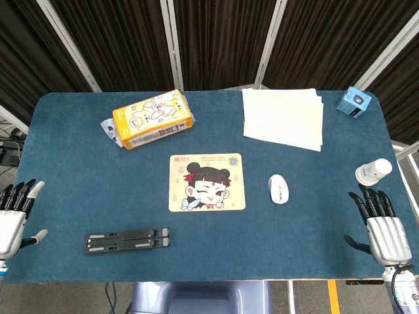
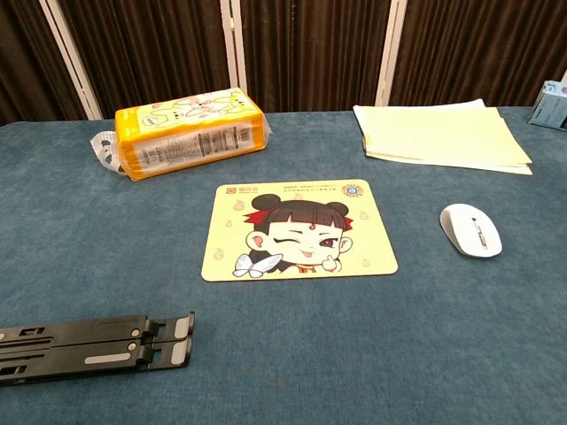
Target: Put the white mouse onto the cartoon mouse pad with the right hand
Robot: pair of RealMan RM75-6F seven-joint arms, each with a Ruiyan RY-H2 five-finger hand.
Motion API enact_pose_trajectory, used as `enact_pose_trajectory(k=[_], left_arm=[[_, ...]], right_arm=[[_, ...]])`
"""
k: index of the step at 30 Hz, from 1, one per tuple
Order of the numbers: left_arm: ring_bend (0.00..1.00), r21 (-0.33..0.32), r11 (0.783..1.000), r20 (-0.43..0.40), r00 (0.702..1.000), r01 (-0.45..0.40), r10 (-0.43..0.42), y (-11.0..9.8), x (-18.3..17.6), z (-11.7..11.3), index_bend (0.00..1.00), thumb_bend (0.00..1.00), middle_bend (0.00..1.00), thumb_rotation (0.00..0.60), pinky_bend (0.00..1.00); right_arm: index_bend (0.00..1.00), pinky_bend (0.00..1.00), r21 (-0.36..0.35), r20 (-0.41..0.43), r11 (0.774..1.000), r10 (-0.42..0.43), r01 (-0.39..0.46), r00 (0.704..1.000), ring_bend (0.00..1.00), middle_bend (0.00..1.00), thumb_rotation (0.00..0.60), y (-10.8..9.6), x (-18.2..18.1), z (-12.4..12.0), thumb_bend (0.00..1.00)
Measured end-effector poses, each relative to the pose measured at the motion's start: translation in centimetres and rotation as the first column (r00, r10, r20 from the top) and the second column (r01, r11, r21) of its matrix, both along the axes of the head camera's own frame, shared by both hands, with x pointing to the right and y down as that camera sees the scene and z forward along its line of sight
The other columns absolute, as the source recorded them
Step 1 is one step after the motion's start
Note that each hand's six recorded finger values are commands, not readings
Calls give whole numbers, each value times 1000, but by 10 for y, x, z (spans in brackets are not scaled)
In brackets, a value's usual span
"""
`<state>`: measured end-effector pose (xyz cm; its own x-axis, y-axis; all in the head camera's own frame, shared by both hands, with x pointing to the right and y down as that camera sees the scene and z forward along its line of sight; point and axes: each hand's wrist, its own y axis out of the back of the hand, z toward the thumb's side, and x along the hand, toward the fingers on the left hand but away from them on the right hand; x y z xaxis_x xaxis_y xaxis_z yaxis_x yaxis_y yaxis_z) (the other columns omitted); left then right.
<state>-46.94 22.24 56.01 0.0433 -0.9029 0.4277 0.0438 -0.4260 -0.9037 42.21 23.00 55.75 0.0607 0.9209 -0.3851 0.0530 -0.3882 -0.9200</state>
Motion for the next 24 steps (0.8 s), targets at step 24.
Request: enact_pose_trajectory(k=[24], left_arm=[[0,5,1000,6,1000,18,-18,1,-2,-1,0,10,0,600,0]], right_arm=[[100,0,-17,9,999,30,-29,1000,0,0,600,-2,-1,3,90]])
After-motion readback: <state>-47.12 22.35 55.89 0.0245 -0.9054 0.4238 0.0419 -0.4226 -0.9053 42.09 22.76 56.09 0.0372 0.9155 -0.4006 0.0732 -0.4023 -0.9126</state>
